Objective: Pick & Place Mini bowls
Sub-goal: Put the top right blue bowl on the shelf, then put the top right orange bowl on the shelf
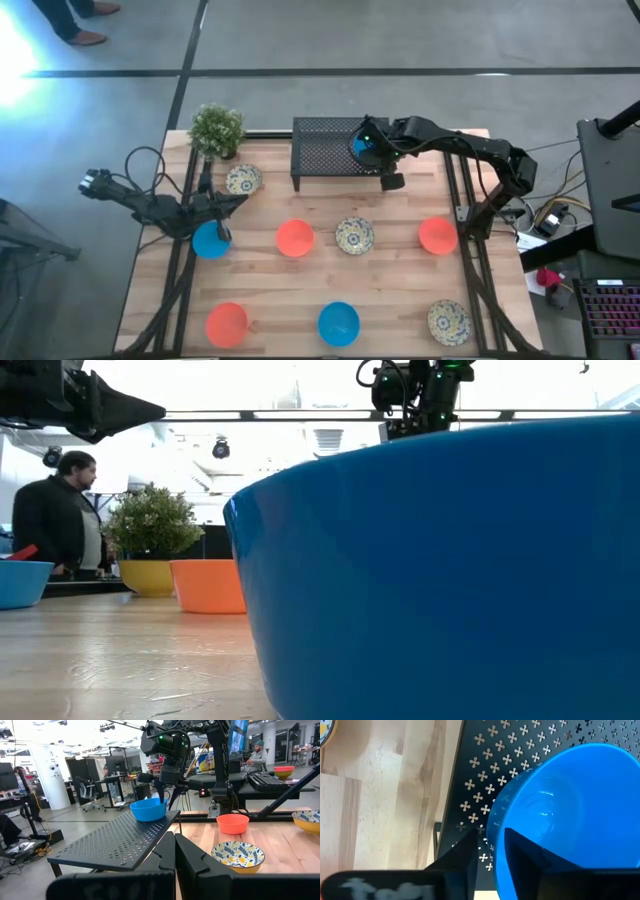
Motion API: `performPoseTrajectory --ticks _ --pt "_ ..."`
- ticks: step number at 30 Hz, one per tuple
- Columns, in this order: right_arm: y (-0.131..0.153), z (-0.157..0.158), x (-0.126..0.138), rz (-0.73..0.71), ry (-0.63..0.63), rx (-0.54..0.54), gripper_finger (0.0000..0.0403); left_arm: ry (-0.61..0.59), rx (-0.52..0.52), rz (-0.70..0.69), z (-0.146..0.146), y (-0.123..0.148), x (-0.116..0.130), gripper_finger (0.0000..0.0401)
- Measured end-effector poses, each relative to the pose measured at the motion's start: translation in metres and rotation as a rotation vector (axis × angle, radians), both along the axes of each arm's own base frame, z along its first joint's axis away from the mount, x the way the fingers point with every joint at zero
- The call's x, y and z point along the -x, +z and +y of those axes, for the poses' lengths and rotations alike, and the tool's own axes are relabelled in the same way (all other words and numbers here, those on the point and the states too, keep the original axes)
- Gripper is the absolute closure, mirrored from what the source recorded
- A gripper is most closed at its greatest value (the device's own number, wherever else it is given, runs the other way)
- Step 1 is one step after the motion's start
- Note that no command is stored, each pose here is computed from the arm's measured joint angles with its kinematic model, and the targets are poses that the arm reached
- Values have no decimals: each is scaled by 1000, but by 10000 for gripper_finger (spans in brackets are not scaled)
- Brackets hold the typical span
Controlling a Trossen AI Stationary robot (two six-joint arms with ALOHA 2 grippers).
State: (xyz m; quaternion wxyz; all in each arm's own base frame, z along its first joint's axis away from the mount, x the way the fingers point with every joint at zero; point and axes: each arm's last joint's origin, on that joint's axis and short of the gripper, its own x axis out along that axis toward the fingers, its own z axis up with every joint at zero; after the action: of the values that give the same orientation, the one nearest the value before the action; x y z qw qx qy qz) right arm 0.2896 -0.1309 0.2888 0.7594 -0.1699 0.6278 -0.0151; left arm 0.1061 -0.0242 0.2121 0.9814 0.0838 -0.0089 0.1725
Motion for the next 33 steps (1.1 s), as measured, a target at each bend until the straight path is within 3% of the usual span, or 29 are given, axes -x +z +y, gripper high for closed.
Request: performPoseTrajectory --ticks 9,17,25,33 --pt "0 0 0 -4 1 1 262 0 0 0 0 0 0 401" --pt "14 -1 -3 -44 -5 16 261 0 0 0 0 0 0 401" --pt "55 0 1 -179 -45 57 271 0 0 0 0 0 0 401" --pt "105 22 28 -344 -37 100 265 0 1 -1 0 0 0 401"
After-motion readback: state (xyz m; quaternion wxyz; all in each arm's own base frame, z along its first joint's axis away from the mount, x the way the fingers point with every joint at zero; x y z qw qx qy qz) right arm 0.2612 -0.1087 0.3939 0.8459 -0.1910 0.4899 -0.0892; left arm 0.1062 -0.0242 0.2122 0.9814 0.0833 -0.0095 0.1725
